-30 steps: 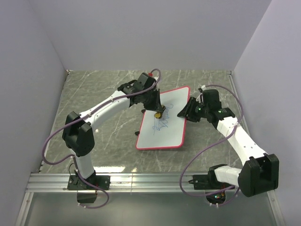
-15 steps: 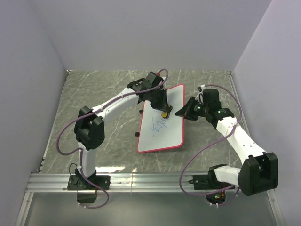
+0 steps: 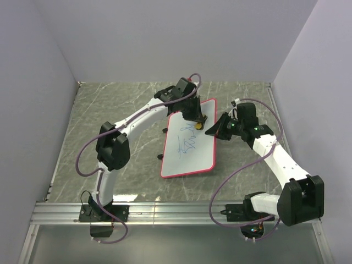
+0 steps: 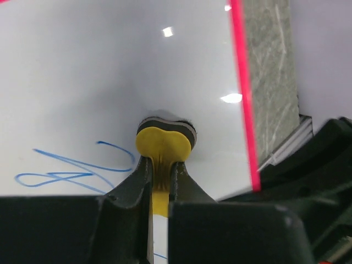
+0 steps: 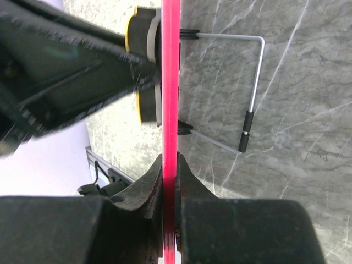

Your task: Erase the whiteboard

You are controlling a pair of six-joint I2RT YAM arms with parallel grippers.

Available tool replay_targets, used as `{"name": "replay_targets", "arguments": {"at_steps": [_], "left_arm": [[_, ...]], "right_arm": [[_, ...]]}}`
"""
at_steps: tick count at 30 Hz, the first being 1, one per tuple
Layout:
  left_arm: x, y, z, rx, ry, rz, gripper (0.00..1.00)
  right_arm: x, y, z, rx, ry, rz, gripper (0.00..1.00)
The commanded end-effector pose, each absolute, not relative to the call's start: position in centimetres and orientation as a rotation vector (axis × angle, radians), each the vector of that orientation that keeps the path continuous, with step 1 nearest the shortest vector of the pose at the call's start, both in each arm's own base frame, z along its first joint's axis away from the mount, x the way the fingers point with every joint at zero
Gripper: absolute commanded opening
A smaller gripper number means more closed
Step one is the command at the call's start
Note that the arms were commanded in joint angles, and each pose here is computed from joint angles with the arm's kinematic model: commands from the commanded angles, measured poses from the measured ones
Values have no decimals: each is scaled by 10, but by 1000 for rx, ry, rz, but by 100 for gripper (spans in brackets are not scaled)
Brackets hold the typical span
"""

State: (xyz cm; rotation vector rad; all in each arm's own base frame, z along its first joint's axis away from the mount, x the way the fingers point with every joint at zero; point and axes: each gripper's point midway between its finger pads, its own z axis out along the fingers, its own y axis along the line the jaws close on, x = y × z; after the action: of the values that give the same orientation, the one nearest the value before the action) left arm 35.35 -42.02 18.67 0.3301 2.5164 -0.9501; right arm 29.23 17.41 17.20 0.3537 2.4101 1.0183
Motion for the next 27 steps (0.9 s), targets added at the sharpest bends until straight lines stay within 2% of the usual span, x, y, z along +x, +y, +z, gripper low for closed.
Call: {"name": "replay_targets", "arguments": {"at_steps": [1,7,12,15,19,25,27], "left_arm": [[362,-394,131,225,2644,-795,0],[357,-334,65,93,2781,-622,0],[370,-309,54,29,2781,-634,0],[374,-317,69,90,2744,-652,0],[355,-349,92,225,2699,-692,0],[309,-412,148,440,2571,-957,0],[307,-427,171,490,2512,-1020,0]], "right_arm": [[294,161,158,226,2449,836,0],[293,160,161,222,2441,830,0],[292,162,161,224,2440,849,0],[291,162,158,224,2443,851,0],[292,163,156,224,2451,855,0],[294,167,155,225,2454,883,0],[295,168,155,223,2450,894,0]]}}
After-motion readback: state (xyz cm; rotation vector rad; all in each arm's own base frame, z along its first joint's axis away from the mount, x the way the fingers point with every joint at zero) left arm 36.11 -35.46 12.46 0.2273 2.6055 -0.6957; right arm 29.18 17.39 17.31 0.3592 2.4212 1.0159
